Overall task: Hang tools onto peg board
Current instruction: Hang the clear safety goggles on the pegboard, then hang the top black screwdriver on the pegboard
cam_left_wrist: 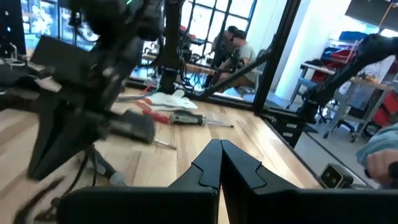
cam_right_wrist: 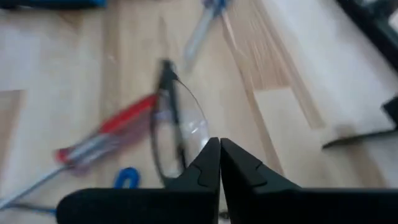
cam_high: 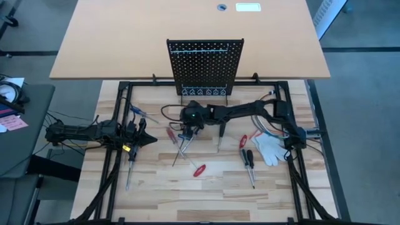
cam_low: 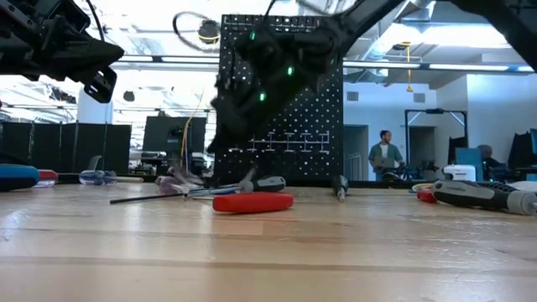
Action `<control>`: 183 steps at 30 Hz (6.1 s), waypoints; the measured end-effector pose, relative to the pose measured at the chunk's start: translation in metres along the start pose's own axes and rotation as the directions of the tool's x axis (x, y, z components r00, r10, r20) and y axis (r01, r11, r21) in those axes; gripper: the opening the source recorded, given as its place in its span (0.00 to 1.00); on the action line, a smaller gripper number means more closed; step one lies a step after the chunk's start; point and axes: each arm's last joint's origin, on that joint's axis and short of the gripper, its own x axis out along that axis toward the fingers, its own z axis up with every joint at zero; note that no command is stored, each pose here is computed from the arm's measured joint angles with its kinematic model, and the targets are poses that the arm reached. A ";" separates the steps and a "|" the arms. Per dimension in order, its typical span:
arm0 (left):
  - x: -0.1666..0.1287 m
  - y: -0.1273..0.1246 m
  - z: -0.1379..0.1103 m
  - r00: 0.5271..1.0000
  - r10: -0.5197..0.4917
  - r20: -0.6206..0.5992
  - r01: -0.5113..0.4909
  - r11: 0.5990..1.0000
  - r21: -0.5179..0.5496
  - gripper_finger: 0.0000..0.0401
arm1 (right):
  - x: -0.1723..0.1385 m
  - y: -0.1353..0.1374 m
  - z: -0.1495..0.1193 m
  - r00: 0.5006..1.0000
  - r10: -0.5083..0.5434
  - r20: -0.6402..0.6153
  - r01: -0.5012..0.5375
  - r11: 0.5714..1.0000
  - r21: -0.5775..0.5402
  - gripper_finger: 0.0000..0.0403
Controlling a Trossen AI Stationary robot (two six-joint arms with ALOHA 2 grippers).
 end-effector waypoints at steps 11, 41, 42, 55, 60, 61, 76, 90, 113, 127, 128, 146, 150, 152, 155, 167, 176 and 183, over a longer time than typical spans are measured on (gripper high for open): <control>0.000 0.000 -0.001 1.000 0.002 -0.011 -0.002 1.000 -0.010 0.00 | -0.074 -0.001 0.039 0.999 0.016 -0.029 -0.019 0.996 -0.084 0.28; 0.000 0.000 -0.001 1.000 0.002 -0.011 -0.002 1.000 -0.011 0.00 | -0.019 -0.021 -0.055 0.967 0.233 -0.102 -0.238 0.971 -0.034 0.19; 0.000 0.000 -0.001 1.000 0.002 -0.011 -0.002 1.000 -0.011 0.00 | -0.020 -0.020 -0.054 0.967 0.235 -0.097 -0.239 0.970 -0.036 0.15; 0.000 0.000 -0.001 1.000 0.002 -0.013 -0.002 1.000 -0.024 0.00 | -0.078 0.012 -0.020 0.990 0.124 -0.063 -0.129 0.989 -0.072 0.04; 0.000 0.000 -0.002 1.000 0.004 -0.021 -0.004 0.999 -0.035 0.00 | -0.118 0.016 -0.022 0.998 0.056 -0.001 -0.056 0.998 -0.036 0.04; 0.000 0.000 -0.002 1.000 0.005 -0.026 -0.006 0.999 -0.037 0.00 | -0.126 0.014 -0.024 0.999 0.040 0.029 -0.040 0.999 -0.018 0.04; 0.000 0.000 -0.001 1.000 0.001 -0.010 -0.001 0.999 -0.034 0.00 | -0.239 -0.049 -0.020 0.808 -0.214 0.549 0.061 0.957 0.284 0.04; 0.000 0.000 -0.001 1.000 0.001 -0.010 -0.001 0.999 -0.033 0.00 | -0.273 -0.108 -0.021 0.732 -0.222 0.644 -0.065 0.919 0.389 0.04; 0.000 0.000 -0.001 1.000 0.001 -0.011 -0.001 0.999 -0.037 0.00 | -0.282 -0.140 -0.032 0.745 -0.190 0.639 -0.252 0.807 0.534 0.05; 0.000 0.000 -0.001 1.000 0.001 -0.009 -0.001 0.999 -0.040 0.00 | -0.282 -0.158 -0.050 0.823 -0.221 0.524 -0.167 0.787 0.594 0.12; 0.000 0.000 -0.001 1.000 0.001 -0.008 -0.001 0.999 -0.040 0.00 | -0.281 -0.158 -0.051 0.828 -0.221 0.516 -0.159 0.789 0.593 0.14; 0.000 0.000 -0.001 1.000 0.001 -0.008 -0.001 0.999 -0.040 0.00 | -0.282 -0.154 -0.045 0.835 -0.205 0.510 -0.080 0.873 0.482 0.59; 0.000 0.000 -0.001 1.000 0.000 -0.008 -0.001 0.999 -0.040 0.00 | -0.283 -0.150 -0.039 0.832 -0.183 0.524 -0.076 0.898 0.434 0.59; 0.000 0.000 -0.001 1.000 0.000 -0.008 -0.001 0.999 -0.040 0.00 | -0.283 -0.148 -0.037 0.831 -0.171 0.529 -0.072 0.911 0.407 0.59; 0.000 0.000 -0.001 1.000 0.001 -0.008 -0.001 0.999 -0.040 0.00 | -0.281 -0.145 -0.037 0.838 -0.155 0.523 -0.067 0.922 0.381 0.59; 0.000 0.000 -0.001 1.000 0.000 -0.006 0.000 0.999 -0.040 0.00 | -0.273 -0.143 -0.052 0.919 -0.141 0.369 -0.002 0.933 0.361 0.60; 0.000 0.000 0.000 1.000 0.000 -0.004 0.000 0.999 -0.037 0.00 | -0.266 -0.135 -0.067 0.972 -0.147 0.185 0.080 0.941 0.329 0.60; 0.000 0.000 0.000 1.000 0.000 -0.004 0.000 0.999 -0.039 0.00 | -0.240 -0.080 -0.080 0.989 -0.133 0.058 0.111 0.953 0.283 0.60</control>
